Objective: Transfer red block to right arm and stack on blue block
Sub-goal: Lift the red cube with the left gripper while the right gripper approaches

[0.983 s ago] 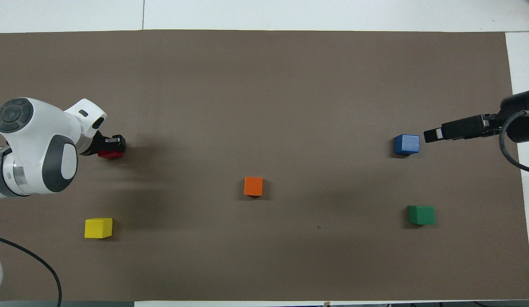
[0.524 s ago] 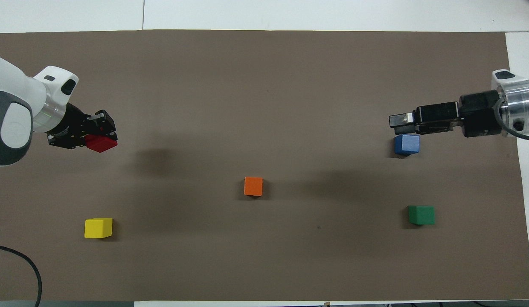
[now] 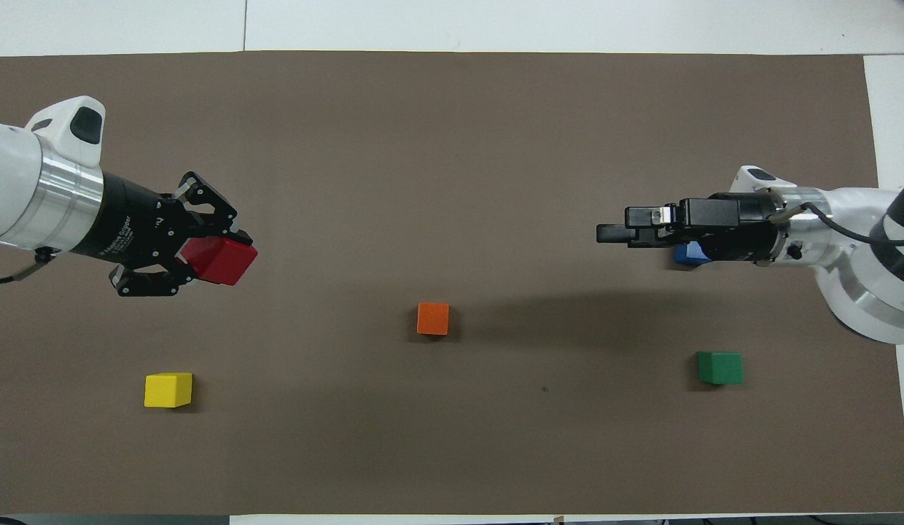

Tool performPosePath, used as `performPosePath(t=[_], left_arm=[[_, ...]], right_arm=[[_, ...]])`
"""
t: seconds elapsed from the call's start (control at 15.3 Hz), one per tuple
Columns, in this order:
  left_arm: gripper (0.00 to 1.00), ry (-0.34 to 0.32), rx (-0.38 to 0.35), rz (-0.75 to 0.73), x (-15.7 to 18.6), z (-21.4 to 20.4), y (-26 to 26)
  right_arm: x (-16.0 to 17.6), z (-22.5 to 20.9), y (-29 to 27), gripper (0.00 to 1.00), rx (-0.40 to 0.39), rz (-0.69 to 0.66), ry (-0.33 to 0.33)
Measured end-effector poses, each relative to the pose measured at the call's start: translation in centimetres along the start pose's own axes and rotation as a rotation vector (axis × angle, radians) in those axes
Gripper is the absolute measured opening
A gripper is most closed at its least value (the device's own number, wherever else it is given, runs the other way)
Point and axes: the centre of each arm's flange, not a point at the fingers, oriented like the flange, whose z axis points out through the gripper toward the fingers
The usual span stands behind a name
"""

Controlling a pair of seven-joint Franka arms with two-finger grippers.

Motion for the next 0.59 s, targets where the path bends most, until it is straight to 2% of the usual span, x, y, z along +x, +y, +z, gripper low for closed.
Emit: performPosePath(t=[0.33,0.59], left_arm=[[0.55,-0.106,-0.036,-0.222,-8.4,3.0,4.3],[0.55,-0.238,-0.128,-0.322,-10.6,3.5,6.0]], right_arm=[[0.7,6.0,4.4,1.0,0.301,0.043,0.023],[0.1,11.3,4.8,1.0,0.424,0.065,0.032]])
